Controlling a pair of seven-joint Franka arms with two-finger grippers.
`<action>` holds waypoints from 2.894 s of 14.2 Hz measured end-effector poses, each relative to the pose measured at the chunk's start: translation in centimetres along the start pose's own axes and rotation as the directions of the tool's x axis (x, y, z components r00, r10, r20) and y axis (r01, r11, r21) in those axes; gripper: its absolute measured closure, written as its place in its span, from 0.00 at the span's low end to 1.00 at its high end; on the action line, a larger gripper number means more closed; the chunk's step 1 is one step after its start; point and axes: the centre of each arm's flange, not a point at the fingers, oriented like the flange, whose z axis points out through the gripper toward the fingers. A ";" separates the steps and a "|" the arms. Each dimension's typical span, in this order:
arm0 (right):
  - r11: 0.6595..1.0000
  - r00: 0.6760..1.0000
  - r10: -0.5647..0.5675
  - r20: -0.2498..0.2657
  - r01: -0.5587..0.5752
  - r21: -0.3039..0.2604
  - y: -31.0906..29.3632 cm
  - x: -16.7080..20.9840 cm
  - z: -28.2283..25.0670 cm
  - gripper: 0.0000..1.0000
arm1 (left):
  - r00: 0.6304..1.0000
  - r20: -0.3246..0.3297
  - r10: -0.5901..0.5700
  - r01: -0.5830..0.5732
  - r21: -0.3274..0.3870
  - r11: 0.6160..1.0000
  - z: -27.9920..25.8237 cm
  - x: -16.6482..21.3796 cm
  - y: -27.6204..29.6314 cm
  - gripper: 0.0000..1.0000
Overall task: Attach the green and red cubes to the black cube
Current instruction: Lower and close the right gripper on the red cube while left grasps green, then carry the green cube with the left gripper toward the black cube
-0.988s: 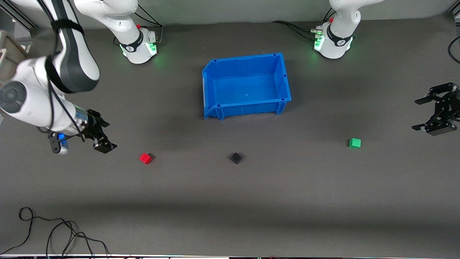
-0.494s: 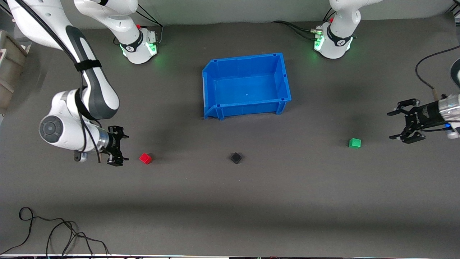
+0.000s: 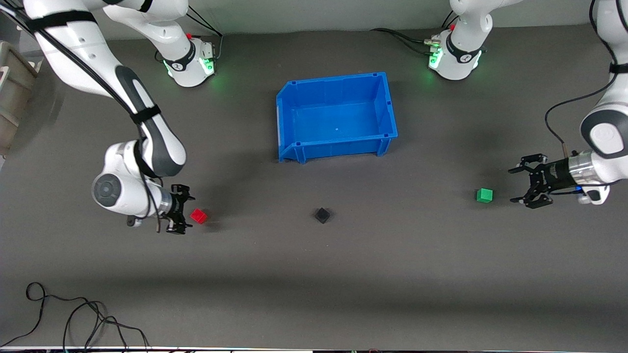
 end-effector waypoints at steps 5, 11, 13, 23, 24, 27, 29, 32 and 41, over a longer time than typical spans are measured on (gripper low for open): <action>1.000 0.999 0.005 -0.033 -0.006 -0.011 0.3 -1.5 3.5 0.07 | 1.000 -0.018 0.009 -0.009 0.011 1.000 5.1 1.3 0.6 0.00; 1.000 0.994 -0.026 -0.105 0.026 -0.001 0.0 0.3 3.4 0.06 | 1.000 -0.025 -0.007 0.007 0.026 1.000 8.1 2.5 0.4 0.03; 1.000 0.994 -0.027 -0.105 0.027 -0.002 0.0 0.3 3.5 0.07 | 1.000 -0.027 -0.009 0.010 0.025 1.000 8.3 2.7 0.3 0.14; 1.000 0.995 0.015 -0.102 -0.013 0.018 -0.5 0.2 2.8 0.06 | 0.999 0.019 -0.041 0.041 -0.013 0.999 6.1 1.8 2.7 0.63; 1.000 0.995 0.023 -0.102 -0.021 0.021 -0.6 0.1 2.8 0.06 | 0.998 0.027 -0.055 0.056 -0.020 0.998 5.1 1.1 3.8 0.63; 0.999 0.994 0.029 -0.102 -0.027 0.022 -0.6 0.1 2.8 0.16 | 0.996 0.032 -0.087 0.089 -0.043 0.995 3.3 -3.3 8.0 0.63; 0.999 0.994 0.029 -0.101 -0.027 0.021 -0.6 0.0 2.8 0.26 | 0.994 0.027 -0.105 0.106 -0.041 0.993 4.3 -8.4 10.9 0.63; 1.000 0.995 0.024 -0.099 -0.022 0.020 -0.5 -0.4 2.9 0.60 | 0.996 -0.001 -0.084 0.084 -0.051 0.995 8.6 -15.8 13.7 0.63; 0.999 0.996 0.019 -0.092 -0.015 0.041 -1.1 -1.0 2.0 0.76 | 0.991 -0.019 0.131 -0.132 -0.058 0.990 20.9 -31.7 17.0 0.63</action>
